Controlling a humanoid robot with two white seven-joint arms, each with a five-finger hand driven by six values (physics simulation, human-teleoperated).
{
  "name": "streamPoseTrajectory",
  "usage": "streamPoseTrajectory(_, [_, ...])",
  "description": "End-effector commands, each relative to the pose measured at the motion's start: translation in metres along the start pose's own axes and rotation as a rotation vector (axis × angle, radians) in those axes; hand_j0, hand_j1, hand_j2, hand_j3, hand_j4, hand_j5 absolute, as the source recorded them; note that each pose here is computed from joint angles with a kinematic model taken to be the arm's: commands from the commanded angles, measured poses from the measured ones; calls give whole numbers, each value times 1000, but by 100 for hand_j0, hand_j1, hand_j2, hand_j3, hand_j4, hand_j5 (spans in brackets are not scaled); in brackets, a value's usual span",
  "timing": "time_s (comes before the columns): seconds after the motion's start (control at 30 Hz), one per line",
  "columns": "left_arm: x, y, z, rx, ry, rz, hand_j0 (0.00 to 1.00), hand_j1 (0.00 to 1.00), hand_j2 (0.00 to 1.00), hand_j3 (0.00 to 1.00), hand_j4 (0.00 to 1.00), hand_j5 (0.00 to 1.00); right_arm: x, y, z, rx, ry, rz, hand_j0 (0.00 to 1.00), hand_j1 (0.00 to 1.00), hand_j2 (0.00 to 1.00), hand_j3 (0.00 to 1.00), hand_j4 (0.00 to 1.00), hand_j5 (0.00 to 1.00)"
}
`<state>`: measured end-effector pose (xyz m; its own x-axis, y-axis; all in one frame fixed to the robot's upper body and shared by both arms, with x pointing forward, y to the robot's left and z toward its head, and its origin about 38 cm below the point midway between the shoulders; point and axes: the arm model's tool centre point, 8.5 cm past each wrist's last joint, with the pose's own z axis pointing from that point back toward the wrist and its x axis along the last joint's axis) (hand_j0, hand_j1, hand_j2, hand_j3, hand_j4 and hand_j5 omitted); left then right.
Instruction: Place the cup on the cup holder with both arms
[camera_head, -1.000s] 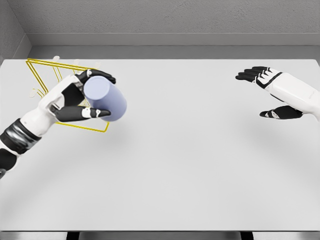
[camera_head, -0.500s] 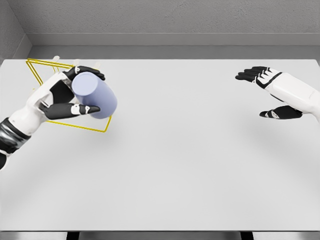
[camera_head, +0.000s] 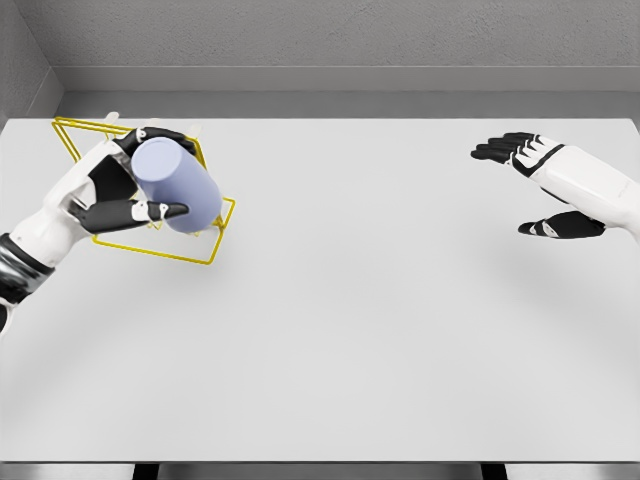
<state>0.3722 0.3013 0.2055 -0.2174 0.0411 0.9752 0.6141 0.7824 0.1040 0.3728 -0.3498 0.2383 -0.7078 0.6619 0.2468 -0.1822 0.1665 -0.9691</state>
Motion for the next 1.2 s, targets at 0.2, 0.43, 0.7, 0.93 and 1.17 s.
streamPoseTrajectory(0.2, [-5, 11, 3, 32, 19, -5, 66, 66, 66, 66, 66, 66, 0, -1, 0, -5, -1, -7, 100, 100, 100, 100, 100, 100])
streamPoseTrajectory(0.43, [-4, 13, 3, 41, 12, -3, 66, 66, 66, 66, 66, 66, 0, 0, 0, -4, -1, -8, 100, 100, 100, 100, 100, 100])
streamPoseTrajectory(0.7, [1, 8, 0, 29, -6, 12, 65, 65, 65, 65, 65, 65, 0, 0, 0, -3, 0, -7, 100, 100, 100, 100, 100, 100])
streamPoseTrajectory(0.93, [2, 9, 2, 29, -2, 6, 66, 66, 66, 66, 66, 66, 0, -1, 0, -5, 0, -7, 100, 100, 100, 100, 100, 100])
streamPoseTrajectory(1.17, [9, 15, 3, 39, -9, -11, 66, 66, 66, 66, 66, 66, 0, 0, 0, -3, 0, -7, 100, 100, 100, 100, 100, 100])
